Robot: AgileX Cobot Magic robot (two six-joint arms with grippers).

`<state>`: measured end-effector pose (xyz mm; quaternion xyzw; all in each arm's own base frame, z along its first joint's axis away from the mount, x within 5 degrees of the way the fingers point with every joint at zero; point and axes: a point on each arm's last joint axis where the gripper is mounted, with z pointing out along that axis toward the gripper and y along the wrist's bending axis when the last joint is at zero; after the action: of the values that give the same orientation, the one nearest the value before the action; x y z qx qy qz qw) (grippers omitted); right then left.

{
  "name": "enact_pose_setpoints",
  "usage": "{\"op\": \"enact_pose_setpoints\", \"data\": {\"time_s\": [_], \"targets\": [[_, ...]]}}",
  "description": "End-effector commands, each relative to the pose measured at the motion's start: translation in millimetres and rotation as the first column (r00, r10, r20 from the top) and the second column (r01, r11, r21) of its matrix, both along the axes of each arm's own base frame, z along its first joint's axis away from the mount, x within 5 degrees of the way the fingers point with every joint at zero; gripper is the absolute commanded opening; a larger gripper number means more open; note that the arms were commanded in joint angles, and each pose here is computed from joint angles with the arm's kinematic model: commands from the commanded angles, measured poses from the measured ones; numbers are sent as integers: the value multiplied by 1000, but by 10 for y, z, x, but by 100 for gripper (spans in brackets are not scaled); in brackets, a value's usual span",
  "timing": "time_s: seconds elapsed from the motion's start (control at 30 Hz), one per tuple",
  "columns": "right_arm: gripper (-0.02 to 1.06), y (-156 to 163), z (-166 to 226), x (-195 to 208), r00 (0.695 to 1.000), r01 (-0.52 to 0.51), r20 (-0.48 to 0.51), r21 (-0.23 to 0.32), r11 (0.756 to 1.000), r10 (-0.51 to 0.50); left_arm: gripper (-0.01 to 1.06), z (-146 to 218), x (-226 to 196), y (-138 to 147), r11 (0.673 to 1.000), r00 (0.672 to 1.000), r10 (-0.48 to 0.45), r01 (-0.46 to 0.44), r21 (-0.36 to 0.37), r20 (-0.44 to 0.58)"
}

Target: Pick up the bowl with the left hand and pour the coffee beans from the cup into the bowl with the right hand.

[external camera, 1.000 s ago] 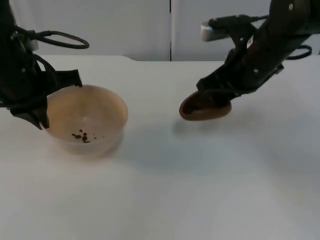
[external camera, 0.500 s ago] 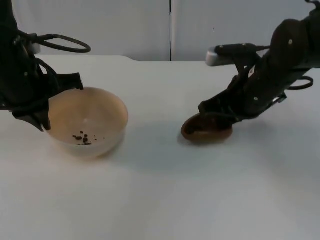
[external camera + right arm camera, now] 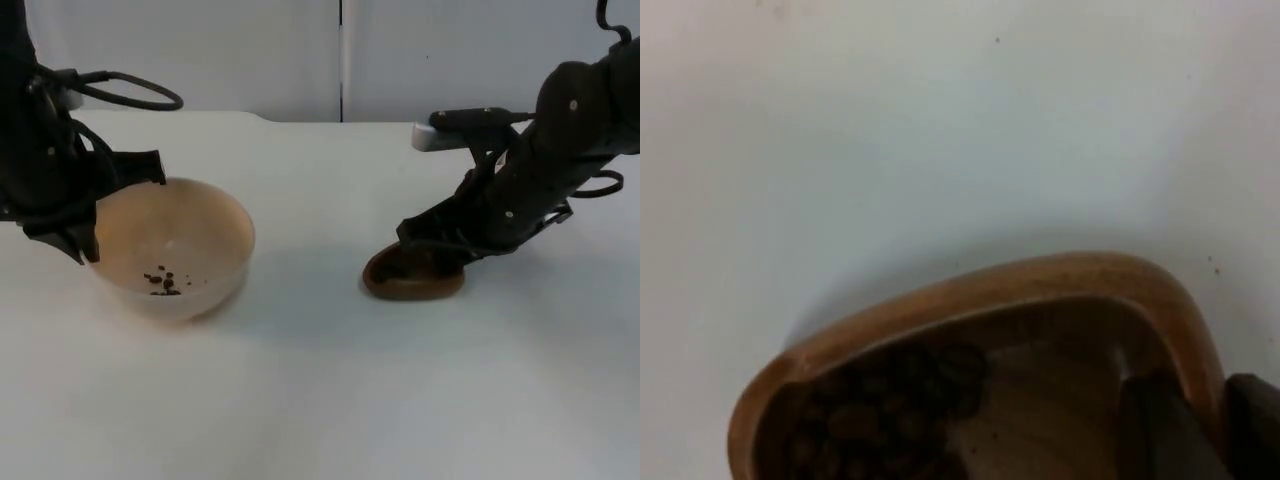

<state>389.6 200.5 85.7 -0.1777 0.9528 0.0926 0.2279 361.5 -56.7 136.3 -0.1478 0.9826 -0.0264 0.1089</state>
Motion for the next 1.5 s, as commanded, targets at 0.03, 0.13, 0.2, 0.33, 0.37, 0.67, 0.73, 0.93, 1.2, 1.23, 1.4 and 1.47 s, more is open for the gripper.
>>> {"op": "enact_pose_setpoints", "data": {"time_s": [0.03,0.13,0.2,0.33,0.37,0.67,0.73,0.93,1.2,1.23,1.4,1.47], "targets": [[0,-12,11,10,1000,13,4,7,1000,-13,0,-88,10,1,1000,1000,-13,13,15,-20],[0,-12,9,7,1000,15,0,7,1000,-15,0,-189,7,2,1000,999,-12,13,20,-51],[0,-13,8,5,1000,15,-2,6,1000,-15,0,-215,4,2,1000,998,-12,14,21,-60],[4,-13,7,4,1000,15,-4,5,1000,-15,0,-217,4,2,999,998,-23,24,23,-60],[8,-13,7,4,1000,15,-4,5,1000,-15,0,-217,4,2,999,998,-23,24,23,-60],[50,-6,14,9,1000,30,-5,19,999,-30,47,-204,6,-21,998,997,-62,63,3,-54],[58,-2,33,13,999,39,-2,30,999,-38,64,-186,6,-21,998,997,-62,63,3,-49],[71,4,243,25,998,37,43,54,998,-39,89,-80,1,-20,998,998,-62,63,0,-26],[71,-25,935,-47,989,-4,147,91,996,-9,89,423,-56,-11,998,994,-62,63,-12,96],[71,-25,935,-47,989,-4,147,91,996,-9,89,423,-56,-11,998,994,-62,63,-12,96],[71,-93,1482,-210,979,-36,201,111,993,13,89,910,-194,12,990,969,-142,142,13,204],[71,-107,1569,-244,977,-48,212,110,993,24,89,995,-225,17,988,962,-156,155,19,224]]}}
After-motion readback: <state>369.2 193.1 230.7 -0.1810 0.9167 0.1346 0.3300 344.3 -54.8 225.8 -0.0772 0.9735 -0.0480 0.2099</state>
